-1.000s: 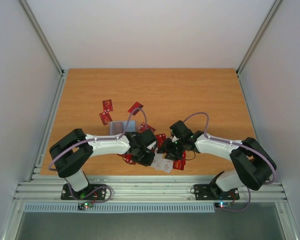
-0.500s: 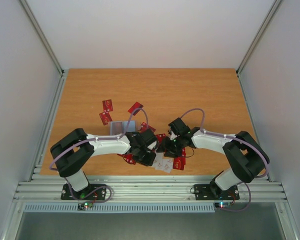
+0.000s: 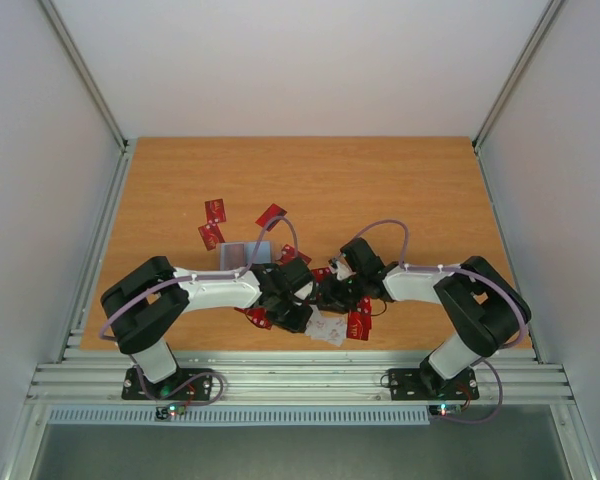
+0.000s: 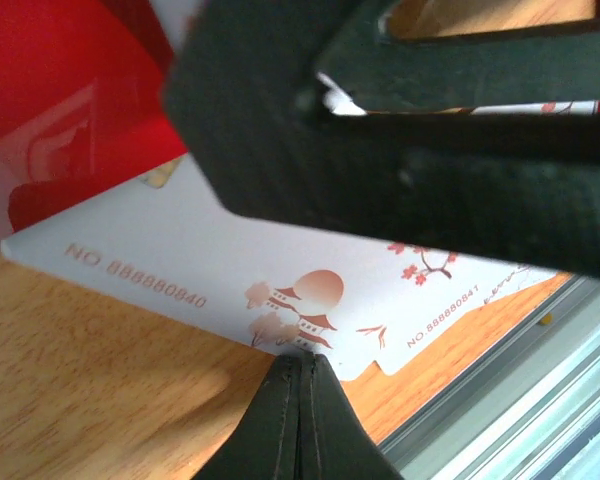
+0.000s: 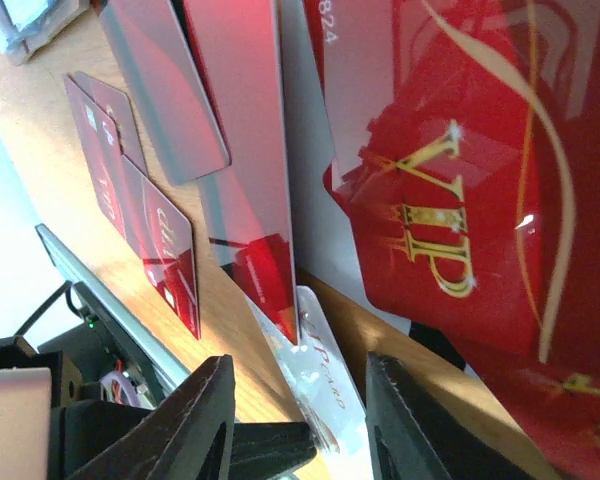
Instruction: Put the credit cards into the card holder
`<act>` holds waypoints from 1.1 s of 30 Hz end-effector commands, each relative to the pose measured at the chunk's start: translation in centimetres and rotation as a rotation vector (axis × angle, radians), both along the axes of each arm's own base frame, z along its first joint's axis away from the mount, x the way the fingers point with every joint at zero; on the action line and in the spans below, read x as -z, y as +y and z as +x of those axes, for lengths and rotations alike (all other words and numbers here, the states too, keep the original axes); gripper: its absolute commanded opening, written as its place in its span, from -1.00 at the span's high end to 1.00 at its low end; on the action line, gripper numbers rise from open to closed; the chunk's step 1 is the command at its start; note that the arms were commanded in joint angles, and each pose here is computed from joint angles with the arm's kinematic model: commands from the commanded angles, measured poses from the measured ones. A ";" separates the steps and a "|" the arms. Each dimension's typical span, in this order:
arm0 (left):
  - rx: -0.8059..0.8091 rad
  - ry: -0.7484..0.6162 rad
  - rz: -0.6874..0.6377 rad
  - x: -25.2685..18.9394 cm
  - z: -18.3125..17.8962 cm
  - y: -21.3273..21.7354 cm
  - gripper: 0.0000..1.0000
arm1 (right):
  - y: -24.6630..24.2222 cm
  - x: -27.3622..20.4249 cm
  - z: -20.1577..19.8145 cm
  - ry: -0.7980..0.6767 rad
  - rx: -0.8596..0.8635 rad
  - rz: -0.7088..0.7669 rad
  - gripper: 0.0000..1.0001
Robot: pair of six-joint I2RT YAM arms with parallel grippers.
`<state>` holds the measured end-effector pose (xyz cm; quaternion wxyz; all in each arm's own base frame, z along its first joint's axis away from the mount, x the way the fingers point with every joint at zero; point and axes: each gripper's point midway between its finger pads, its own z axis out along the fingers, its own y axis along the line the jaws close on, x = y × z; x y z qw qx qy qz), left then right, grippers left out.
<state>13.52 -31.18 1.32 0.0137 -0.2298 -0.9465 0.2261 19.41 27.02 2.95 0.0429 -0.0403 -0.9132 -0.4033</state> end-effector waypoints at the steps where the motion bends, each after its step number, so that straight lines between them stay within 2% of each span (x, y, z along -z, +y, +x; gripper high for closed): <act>1: 0.021 0.014 0.125 3.3 -0.9 2.6 0.96 | 1.8 -1.1 -0.6 -0.017 -0.053 0.129 0.35; 8: 0.033 0.001 0.133 3.3 -0.8 2.8 0.97 | 2.3 -1.5 -1.3 -0.006 -0.110 0.178 0.56; 17: 0.059 -0.023 0.140 3.3 -0.5 3.3 0.97 | 2.0 -1.7 -2.9 0.018 -0.194 0.189 0.63; 24: 0.066 -0.033 0.127 2.9 -0.2 3.2 0.97 | 1.1 -0.9 -4.0 0.056 -0.207 0.150 0.71; 31: 0.070 -0.039 0.116 2.6 0.0 3.1 0.97 | 1.0 -1.1 -4.1 0.059 -0.201 0.145 0.86; 33: 0.066 -0.042 0.112 2.1 0.0 3.1 0.97 | 0.8 -1.1 -4.1 0.057 -0.192 0.121 0.96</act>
